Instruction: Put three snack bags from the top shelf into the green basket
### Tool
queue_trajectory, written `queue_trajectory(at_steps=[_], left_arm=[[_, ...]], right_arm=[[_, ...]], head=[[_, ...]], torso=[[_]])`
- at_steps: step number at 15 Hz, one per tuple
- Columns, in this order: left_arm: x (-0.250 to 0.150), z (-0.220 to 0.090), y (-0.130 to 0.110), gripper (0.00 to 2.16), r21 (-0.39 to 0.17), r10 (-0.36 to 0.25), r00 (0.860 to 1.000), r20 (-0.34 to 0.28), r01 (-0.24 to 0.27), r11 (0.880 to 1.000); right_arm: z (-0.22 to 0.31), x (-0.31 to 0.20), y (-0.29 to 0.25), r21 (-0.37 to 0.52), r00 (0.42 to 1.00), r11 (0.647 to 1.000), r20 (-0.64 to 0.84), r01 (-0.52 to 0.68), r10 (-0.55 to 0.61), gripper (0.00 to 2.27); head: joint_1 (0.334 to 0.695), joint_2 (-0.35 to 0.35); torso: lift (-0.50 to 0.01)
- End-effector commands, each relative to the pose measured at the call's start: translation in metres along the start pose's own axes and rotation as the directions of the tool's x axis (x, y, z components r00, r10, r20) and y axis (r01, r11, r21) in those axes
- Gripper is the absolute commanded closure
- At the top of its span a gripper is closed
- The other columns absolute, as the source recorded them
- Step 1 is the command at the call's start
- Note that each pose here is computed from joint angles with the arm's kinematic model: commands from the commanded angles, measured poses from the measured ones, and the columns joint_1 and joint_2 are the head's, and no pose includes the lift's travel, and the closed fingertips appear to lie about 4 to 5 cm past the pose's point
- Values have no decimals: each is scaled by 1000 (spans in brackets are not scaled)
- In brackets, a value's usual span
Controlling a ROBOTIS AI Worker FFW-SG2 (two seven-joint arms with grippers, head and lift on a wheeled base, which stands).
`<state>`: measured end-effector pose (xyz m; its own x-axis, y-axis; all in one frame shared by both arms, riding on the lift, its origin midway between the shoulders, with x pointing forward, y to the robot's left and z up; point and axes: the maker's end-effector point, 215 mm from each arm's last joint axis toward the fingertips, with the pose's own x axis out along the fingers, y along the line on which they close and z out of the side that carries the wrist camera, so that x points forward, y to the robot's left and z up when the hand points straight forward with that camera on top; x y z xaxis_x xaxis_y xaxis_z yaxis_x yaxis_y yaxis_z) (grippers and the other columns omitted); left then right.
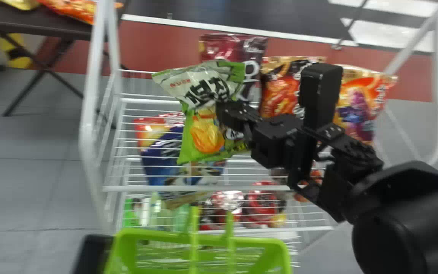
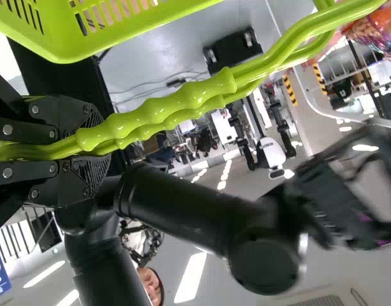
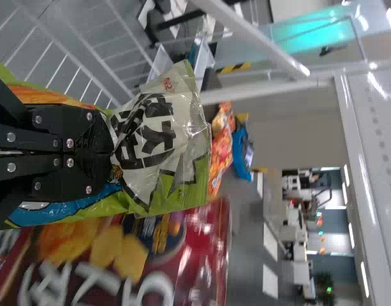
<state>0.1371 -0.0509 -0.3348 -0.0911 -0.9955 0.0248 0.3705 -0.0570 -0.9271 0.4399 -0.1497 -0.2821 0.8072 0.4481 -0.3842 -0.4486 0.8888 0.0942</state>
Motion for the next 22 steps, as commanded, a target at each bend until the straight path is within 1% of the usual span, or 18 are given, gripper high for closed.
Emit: queue_trajectory(at_steps=[1,2,4,5,7,8,11,12,15,18,22], left_arm=[[-6,10,2,1632,22,-12,999,30,12,1000],[-10,16,3,1632,33,-17,999,51,15,999],[-14,21,5,1632,42,-10,998,59,7,999],[-14,23,5,1632,43,-10,998,64,7,999],[-13,26,4,1632,60,-11,997,70,6,998],[-14,28,4,1632,67,-11,997,73,6,998],[-13,33,3,1632,87,-13,996,84,6,996],[-12,34,3,1632,92,-15,996,87,7,996],[-12,38,2,1632,108,-15,996,92,5,994],[-10,37,-1,1632,109,-24,996,89,15,994],[-5,35,-7,1632,117,-35,996,80,25,993]], right_arm=[[-61,-76,-24,51,971,996,-230,75,-62,2067],[-74,-104,-26,79,959,992,-274,97,-71,2067],[-90,-145,-32,131,942,984,-328,123,-74,2067],[-82,-158,-39,139,948,981,-308,132,-84,2067],[-64,-173,-37,154,962,983,-265,102,-59,2067],[-63,-173,-27,170,966,983,-259,67,-21,2067],[-94,-173,17,260,946,965,-307,-18,101,2064],[-105,-172,29,288,937,957,-325,-29,126,2064],[-141,-167,52,366,902,929,-383,-49,199,2061],[-175,-156,65,429,867,902,-430,-48,251,2061],[-228,-144,85,467,803,884,-520,-18,291,2030]], head=[[695,-350],[695,-350],[695,-350],[695,-350],[695,-350],[695,-350],[695,-350],[695,-350],[695,-350],[695,-350],[695,-350]], torso=[[-45],[-45],[-45],[-45],[-45],[-45],[-45],[-45],[-45],[-45],[-45]])
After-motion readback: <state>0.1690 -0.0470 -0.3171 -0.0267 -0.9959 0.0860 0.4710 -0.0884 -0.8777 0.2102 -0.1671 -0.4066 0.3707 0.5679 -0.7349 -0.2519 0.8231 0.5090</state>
